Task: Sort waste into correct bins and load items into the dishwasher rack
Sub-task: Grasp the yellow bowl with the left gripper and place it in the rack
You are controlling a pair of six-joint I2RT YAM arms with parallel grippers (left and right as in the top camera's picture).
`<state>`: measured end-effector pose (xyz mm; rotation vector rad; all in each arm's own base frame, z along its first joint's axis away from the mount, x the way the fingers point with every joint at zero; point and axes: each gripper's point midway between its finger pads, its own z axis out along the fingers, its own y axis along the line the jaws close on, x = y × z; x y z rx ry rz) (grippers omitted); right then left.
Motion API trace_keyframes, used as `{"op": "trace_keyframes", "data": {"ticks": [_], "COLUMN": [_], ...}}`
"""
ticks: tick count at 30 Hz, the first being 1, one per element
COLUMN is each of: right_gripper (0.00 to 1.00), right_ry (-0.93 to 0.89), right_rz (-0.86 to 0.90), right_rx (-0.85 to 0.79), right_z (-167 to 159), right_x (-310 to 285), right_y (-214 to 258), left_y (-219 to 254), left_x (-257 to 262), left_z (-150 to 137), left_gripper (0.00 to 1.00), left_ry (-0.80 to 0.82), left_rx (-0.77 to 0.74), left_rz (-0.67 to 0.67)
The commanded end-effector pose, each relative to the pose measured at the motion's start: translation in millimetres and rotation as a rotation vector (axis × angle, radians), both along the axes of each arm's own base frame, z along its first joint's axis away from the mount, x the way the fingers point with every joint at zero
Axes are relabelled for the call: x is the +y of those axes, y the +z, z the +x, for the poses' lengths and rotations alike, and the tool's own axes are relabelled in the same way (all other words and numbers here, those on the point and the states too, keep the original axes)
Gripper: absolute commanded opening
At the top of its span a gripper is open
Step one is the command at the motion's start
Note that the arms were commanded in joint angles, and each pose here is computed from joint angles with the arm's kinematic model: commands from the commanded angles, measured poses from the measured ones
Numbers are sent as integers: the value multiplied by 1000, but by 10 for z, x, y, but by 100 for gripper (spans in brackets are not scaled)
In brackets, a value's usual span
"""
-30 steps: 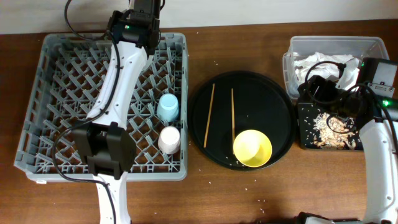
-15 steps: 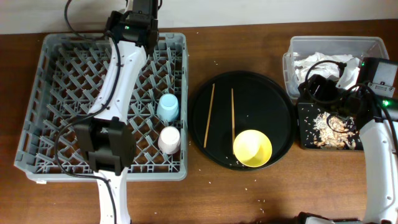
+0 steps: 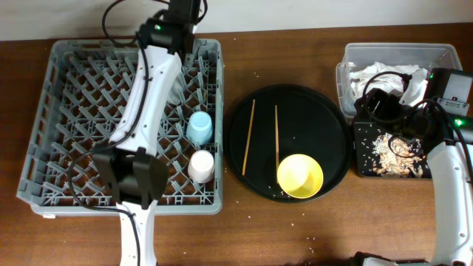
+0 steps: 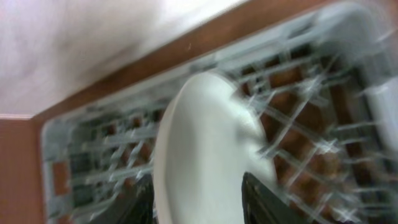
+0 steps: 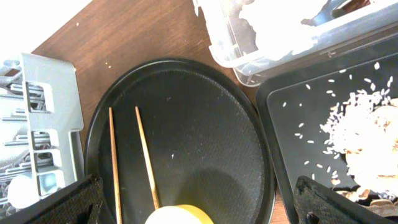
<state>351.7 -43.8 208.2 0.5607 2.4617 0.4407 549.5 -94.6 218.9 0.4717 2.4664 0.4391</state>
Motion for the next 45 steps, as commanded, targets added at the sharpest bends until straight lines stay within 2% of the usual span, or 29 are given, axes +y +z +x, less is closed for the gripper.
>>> {"op": "trace_keyframes", "data": {"ticks": [1, 5, 8, 11, 15, 18, 20, 25, 30, 32, 34, 37, 39, 40, 41, 43, 45], "right_gripper": [98, 99, 99, 98, 99, 99, 98, 98, 99, 99, 99, 99, 98, 99, 99, 98, 99], "right_ry": [-6, -6, -6, -6, -6, -6, -6, -6, -6, -6, -6, -6, -6, -6, -6, -6, -6], "right_rz": [-11, -11, -11, -11, -11, -11, -11, -11, -11, -11, -11, -11, -11, -11, -11, -11, -11], "right_rx": [6, 6, 6, 6, 6, 6, 6, 6, 6, 6, 6, 6, 6, 6, 6, 6, 6], "right_z": [0, 0, 0, 0, 0, 0, 0, 0, 0, 0, 0, 0, 0, 0, 0, 0, 0], "right_x": [-27, -27, -27, -27, -27, -27, -27, -27, -27, -27, -27, -27, -27, -27, -27, -27, -27], "right_y": [-18, -18, -18, -18, -18, -18, -18, -18, -18, -18, -18, -18, -18, -18, -18, -18, -18], "left_y": [475, 235, -162, -519, -1083, -1248, -1351, -1811, -2069, -2065, -2043, -1789, -1404, -1097, -834, -313, 15], "left_x": [-584, -1086, -1431, -1891, -2356, -2584, -2682, -2860, -2863, -2880, -2901, -2905, -2846, -2678, -2425, -1631, -995], "left_z": [-206, -803, -1138, -1436, -1761, -2009, -2089, -2353, -2457, -2453, -2433, -2302, -2099, -1874, -1635, -1086, -707], "left_gripper": [47, 46, 42, 42, 42, 42, 43, 42, 41, 16, 1, 1, 1, 1, 1, 1, 1], "left_ry": [-170, -307, -246, -314, -338, -393, -405, -411, -399, -402, -407, -411, -448, -416, -363, -189, -25], "left_rx": [-2, 271, 453, 590, 672, 694, 674, 766, 824, 826, 821, 790, 731, 664, 583, 339, 141], "left_rz": [-325, -512, -564, -634, -624, -566, -494, -429, -399, -411, -424, -444, -464, -457, -422, -240, -73]}}
